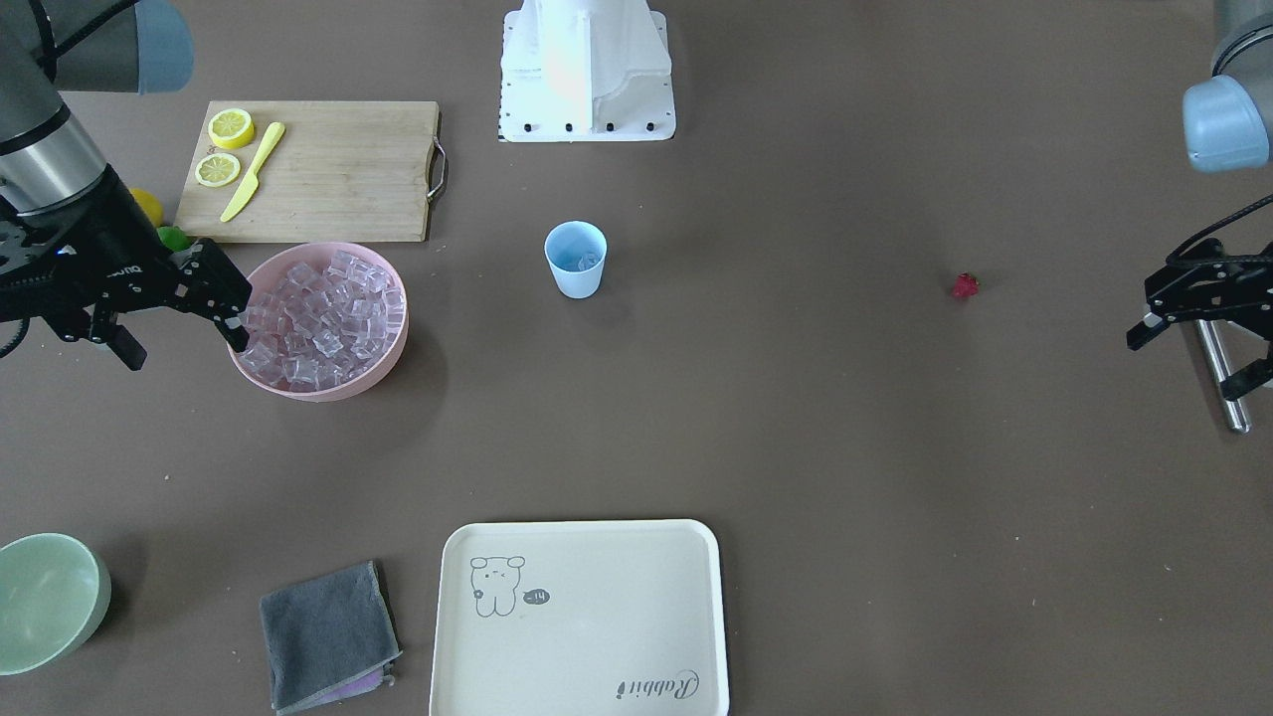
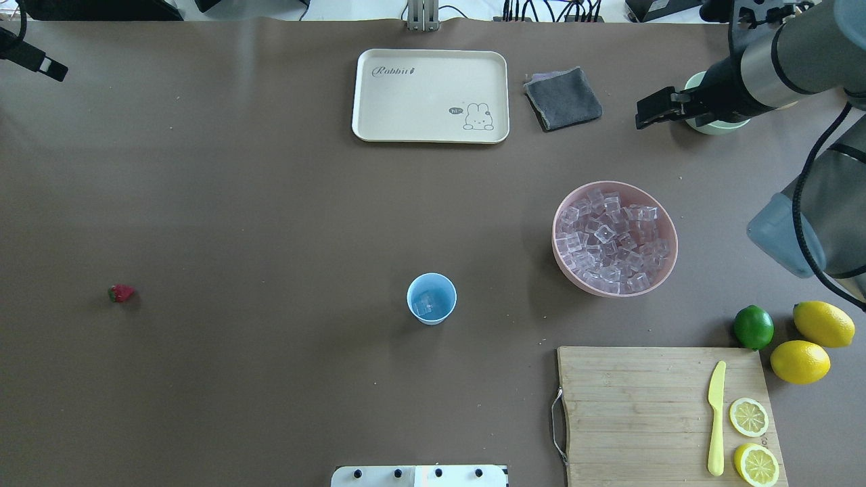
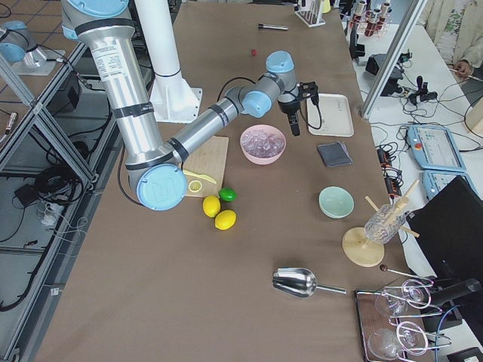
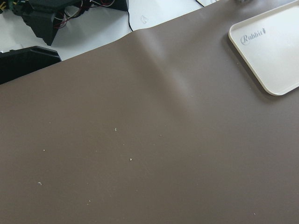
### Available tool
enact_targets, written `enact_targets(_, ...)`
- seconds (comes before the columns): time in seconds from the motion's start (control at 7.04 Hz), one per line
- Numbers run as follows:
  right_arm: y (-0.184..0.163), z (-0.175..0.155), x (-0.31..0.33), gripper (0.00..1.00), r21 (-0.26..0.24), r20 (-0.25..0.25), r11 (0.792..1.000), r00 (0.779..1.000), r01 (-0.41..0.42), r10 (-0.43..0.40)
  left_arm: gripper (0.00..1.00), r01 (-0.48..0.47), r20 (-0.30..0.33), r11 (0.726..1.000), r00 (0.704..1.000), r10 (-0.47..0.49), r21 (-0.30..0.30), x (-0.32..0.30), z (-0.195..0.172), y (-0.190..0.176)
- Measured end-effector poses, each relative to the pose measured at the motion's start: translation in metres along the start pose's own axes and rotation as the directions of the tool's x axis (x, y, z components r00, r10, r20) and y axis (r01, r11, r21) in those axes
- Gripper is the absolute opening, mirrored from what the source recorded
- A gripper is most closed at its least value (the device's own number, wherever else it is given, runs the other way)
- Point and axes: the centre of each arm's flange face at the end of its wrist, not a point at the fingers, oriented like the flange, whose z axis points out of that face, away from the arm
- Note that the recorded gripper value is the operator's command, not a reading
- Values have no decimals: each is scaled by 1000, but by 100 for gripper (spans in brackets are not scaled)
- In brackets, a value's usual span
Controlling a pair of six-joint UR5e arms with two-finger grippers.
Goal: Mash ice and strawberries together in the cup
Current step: 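Withdraw the right gripper toward the green bowl while the left gripper reaches toward the strawberry, then lower the left gripper onto the red strawberry and grasp it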
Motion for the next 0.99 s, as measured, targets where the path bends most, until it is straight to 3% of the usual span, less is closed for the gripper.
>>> enact_targets(0.43, -6, -11, 61, 100, 10, -56, 999, 997, -53, 53, 98, -54, -67, 992, 997, 47, -112, 39, 69, 25)
enact_targets(0.99, -2, -24, 119, 100, 32, -121, 989, 982, -141, 144, 98, -180, -163, 958, 976, 146, -221, 83, 147, 97)
